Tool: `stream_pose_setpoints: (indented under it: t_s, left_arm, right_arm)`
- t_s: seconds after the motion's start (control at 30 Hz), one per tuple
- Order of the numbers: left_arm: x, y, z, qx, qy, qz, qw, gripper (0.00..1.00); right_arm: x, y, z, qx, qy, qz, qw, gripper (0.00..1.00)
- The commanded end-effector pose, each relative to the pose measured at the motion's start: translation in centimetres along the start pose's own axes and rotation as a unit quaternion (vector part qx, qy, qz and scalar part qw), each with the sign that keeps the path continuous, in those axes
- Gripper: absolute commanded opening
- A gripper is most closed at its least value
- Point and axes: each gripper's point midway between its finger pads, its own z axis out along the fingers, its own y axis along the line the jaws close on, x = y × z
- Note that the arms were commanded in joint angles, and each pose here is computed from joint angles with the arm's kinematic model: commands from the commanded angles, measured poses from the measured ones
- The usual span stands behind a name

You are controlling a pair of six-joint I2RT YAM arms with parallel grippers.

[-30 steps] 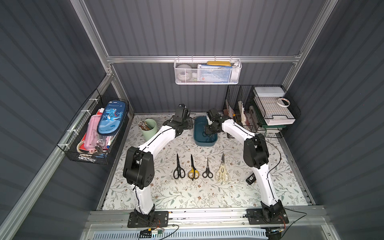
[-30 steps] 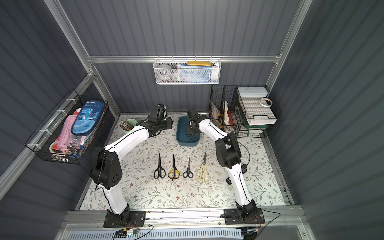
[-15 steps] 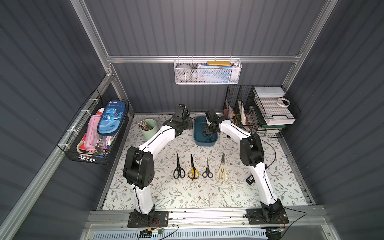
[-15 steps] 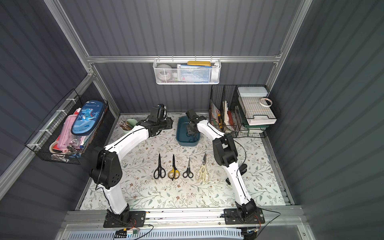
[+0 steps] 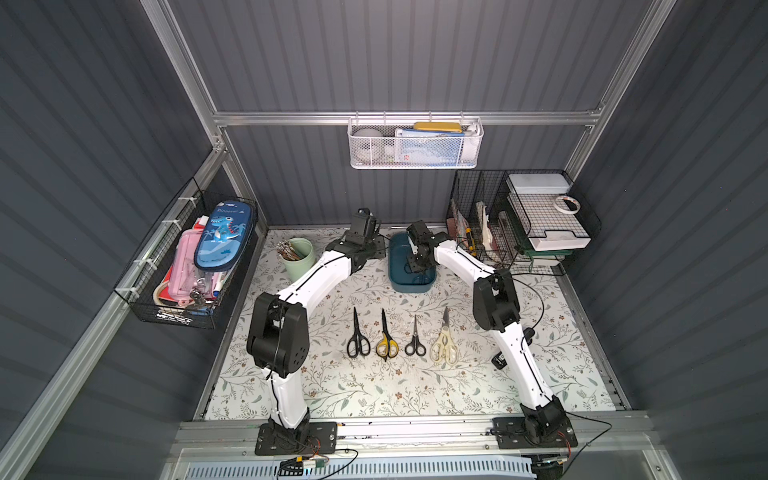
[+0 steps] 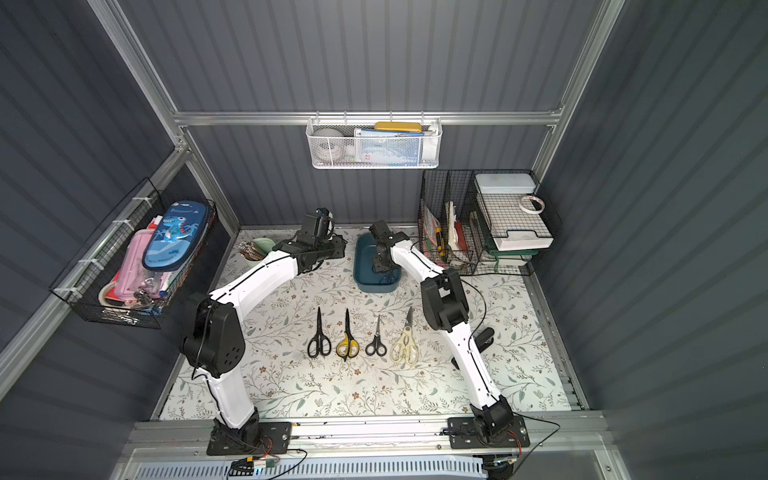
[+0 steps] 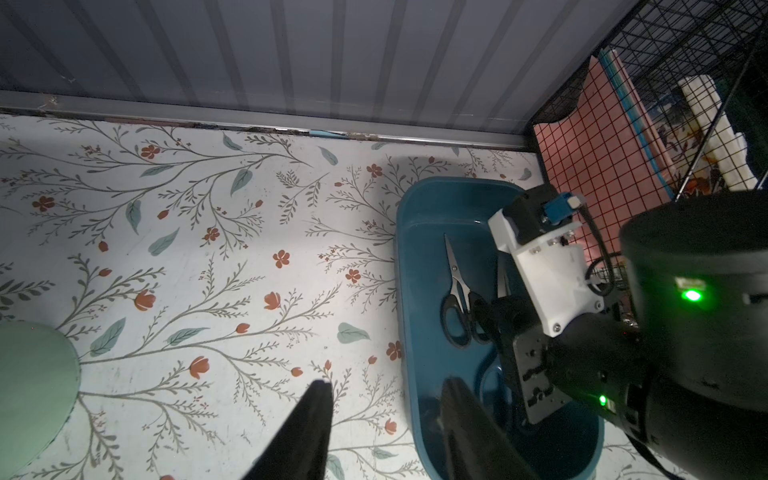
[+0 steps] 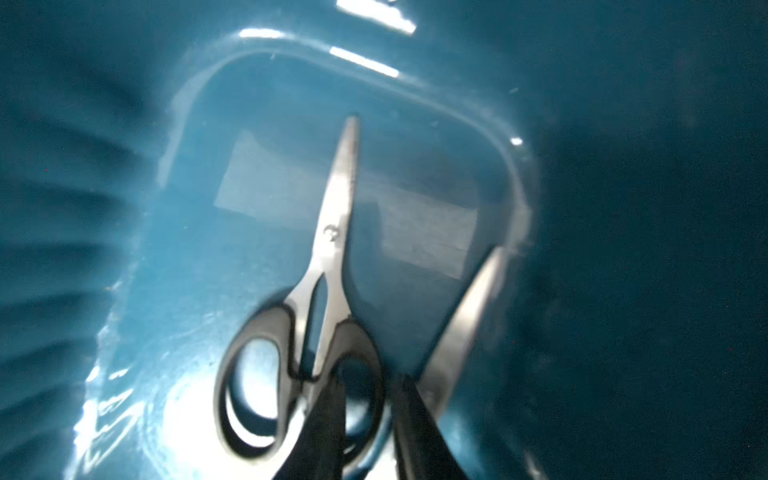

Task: Take the scissors out of the storage box
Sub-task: Pick up the scissors from the storage box.

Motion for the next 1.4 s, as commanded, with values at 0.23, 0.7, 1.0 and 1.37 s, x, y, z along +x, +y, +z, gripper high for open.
stream_pose_setpoints:
  t_s: [0.23, 0.7, 1.0, 1.37]
  left_arm:
    - [-0.1, -0.6, 0.1, 0.008, 0.008, 0.012, 1.000, 0.48]
    - [0.0, -0.5, -0.1, 0.007, 0.009, 0.014, 1.000, 0.48]
    - [-1.0, -1.0, -0.3, 0.012, -0.003, 0.023, 1.000, 0.48]
    - [-0.9, -8.9, -0.2, 0.175, -0.012, 0.041, 0.984, 0.50]
  right_arm:
    - [7.6, 0.8, 3.4, -0.009, 0.144, -0.009, 0.989, 0.25]
    - [7.1, 0.4, 3.1, -0.030, 0.144, 0.002, 0.989, 0.04]
    - [-1.0, -0.1, -4.5, -0.071, -0.054, 0.075, 0.993, 0.00]
    - [-1.0, 0.9, -7.8, -0.111, -0.065, 0.108, 0.986, 0.00]
